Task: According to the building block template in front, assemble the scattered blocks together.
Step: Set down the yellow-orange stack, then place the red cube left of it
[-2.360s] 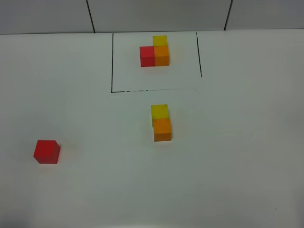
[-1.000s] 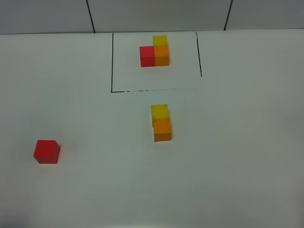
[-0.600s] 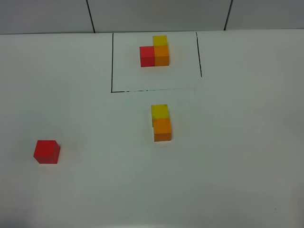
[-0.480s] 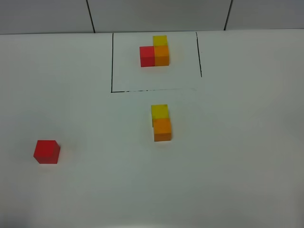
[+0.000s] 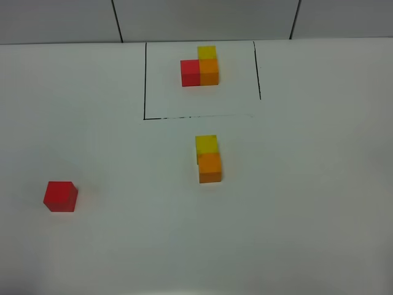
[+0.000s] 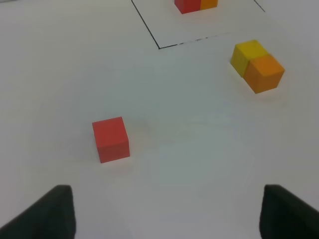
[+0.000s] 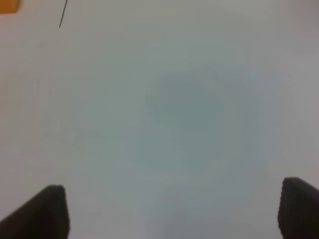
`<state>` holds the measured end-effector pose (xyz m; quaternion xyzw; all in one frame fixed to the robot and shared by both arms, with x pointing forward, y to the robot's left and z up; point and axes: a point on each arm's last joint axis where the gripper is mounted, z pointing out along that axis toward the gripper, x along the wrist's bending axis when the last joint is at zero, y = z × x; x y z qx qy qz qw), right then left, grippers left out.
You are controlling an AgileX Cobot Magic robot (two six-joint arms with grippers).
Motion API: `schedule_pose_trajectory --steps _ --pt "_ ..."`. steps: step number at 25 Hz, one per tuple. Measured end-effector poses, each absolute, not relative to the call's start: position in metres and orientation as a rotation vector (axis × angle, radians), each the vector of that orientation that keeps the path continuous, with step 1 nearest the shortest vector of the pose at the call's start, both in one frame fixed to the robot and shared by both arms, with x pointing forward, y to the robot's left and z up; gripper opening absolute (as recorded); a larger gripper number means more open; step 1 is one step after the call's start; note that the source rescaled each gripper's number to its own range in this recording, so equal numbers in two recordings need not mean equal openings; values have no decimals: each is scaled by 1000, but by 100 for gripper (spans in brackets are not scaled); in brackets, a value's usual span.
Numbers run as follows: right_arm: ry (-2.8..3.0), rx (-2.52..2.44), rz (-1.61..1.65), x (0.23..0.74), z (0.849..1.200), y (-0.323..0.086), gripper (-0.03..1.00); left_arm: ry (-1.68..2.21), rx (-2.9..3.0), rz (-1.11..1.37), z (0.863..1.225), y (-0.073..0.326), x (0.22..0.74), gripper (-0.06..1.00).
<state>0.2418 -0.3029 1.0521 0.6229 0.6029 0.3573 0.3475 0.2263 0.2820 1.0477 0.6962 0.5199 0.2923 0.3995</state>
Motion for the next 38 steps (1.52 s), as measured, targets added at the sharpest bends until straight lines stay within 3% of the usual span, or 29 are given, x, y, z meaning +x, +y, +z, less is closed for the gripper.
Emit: schedule_pose_trajectory --steps 38 --pt "1564 1615 926 242 1052 -303 80 1315 1762 740 1048 282 226 70"
